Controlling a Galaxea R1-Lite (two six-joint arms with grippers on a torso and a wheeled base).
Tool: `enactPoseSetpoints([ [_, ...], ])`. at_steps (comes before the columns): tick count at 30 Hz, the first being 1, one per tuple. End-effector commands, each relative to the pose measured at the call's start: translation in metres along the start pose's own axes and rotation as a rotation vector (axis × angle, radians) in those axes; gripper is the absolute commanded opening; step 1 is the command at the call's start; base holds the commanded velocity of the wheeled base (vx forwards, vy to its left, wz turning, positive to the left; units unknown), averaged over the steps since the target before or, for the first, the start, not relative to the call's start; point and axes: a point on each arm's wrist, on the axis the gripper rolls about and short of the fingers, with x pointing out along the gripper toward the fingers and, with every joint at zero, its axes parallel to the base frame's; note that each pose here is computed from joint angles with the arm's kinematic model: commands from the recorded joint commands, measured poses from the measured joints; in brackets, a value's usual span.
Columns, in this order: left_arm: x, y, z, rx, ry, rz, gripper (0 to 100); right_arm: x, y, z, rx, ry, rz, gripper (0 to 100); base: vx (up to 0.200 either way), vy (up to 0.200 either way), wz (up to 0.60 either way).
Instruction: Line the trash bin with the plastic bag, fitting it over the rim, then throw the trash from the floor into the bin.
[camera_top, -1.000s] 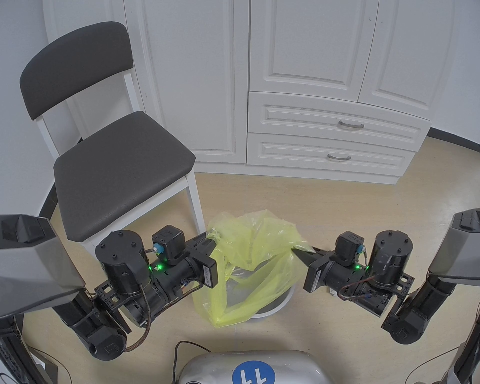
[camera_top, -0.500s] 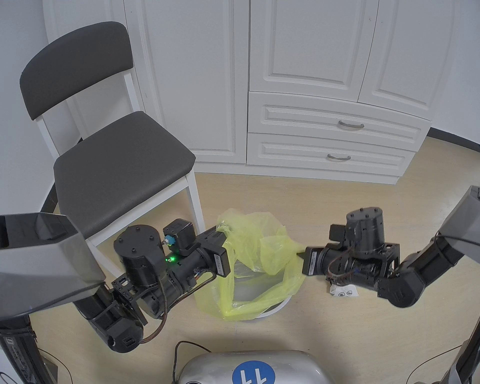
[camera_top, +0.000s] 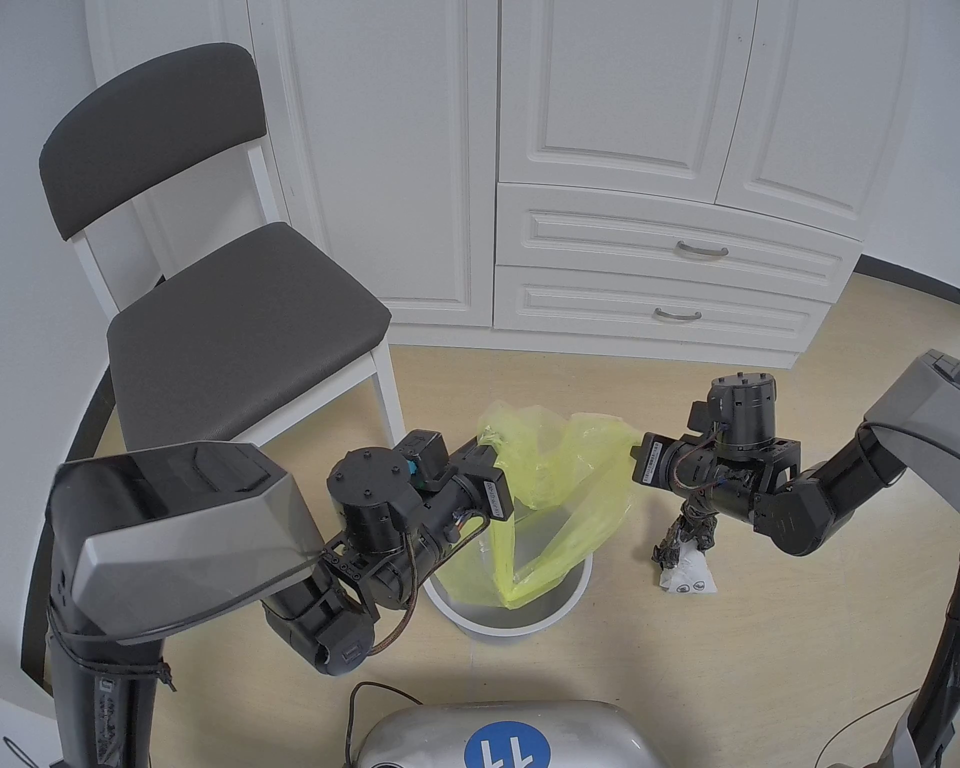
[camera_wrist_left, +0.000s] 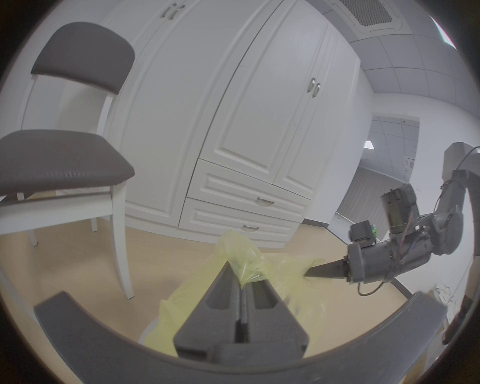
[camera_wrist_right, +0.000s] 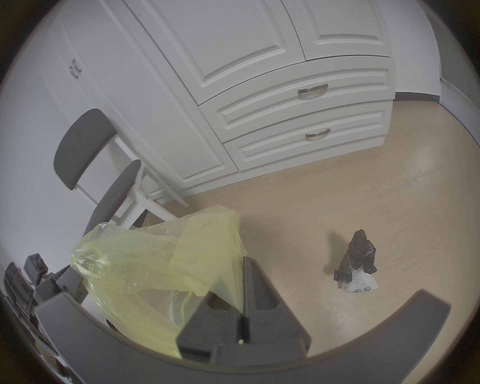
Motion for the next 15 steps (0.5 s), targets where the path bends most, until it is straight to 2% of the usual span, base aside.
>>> enactPoseSetpoints([
  [1, 0.012, 0.024, -0.029, -0.001, 0.039, 0.066, 0, 0.023, -0.011, -0.013, 0.033, 0.013, -0.021, 0, 0.000, 0.000, 0.00],
  [4, 0.008, 0.028, -0.032, 0.000, 0.055, 0.076, 0, 0.025, -0.012, -0.016, 0.035, -0.004, -0.008, 0, 0.000, 0.000, 0.00],
  [6, -0.007, 0.026, -0.035, 0.006, 0.107, 0.081, 0, 0.016, -0.010, -0.015, 0.024, -0.002, -0.003, 0, 0.000, 0.000, 0.00],
  [9, -0.026, 0.020, -0.023, 0.011, 0.135, 0.075, 0, 0.000, -0.001, -0.011, 0.011, -0.005, 0.020, 0, 0.000, 0.000, 0.00],
  [15, -0.065, 0.015, 0.009, 0.062, 0.168, 0.027, 0, -0.036, 0.025, -0.021, -0.095, 0.101, 0.058, 0, 0.000, 0.000, 0.00],
])
